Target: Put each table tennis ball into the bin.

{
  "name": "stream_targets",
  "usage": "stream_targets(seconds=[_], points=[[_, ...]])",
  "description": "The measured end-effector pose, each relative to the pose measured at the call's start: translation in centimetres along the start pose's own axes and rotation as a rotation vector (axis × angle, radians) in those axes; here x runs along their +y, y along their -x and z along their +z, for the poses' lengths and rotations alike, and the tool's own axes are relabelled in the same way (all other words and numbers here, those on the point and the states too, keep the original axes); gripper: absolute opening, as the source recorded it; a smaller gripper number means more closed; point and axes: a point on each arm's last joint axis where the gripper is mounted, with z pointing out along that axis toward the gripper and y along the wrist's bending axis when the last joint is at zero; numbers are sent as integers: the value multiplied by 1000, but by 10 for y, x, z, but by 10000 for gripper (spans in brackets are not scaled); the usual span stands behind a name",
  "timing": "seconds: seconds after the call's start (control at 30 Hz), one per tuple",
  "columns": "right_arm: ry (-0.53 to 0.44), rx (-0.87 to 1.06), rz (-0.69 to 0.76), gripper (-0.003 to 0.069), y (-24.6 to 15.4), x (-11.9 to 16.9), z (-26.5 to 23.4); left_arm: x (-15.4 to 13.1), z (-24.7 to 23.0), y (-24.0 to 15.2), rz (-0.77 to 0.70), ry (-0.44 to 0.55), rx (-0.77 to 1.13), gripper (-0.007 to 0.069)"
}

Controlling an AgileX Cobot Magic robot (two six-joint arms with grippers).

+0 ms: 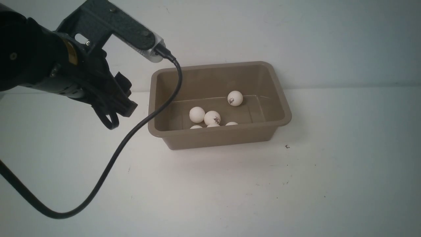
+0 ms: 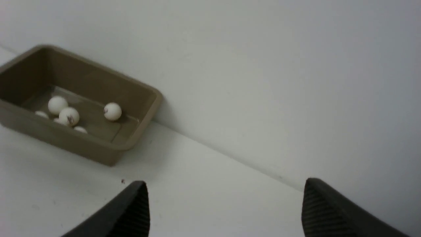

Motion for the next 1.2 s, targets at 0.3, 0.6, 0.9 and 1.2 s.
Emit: stream_targets(seconds=[0.3, 0.6, 0.9, 1.2], points=[[11, -95, 149, 564, 9, 0, 0, 0, 0, 0, 0, 0, 0, 415], [28, -101, 181, 537, 9, 2, -1, 0, 0, 0, -1, -1, 0, 415], [35, -74, 180, 534, 7, 3, 0, 0, 0, 0, -1, -1, 0, 415], [38, -11, 206, 534, -16, 10, -27, 0, 0, 0, -1, -1, 0, 415]])
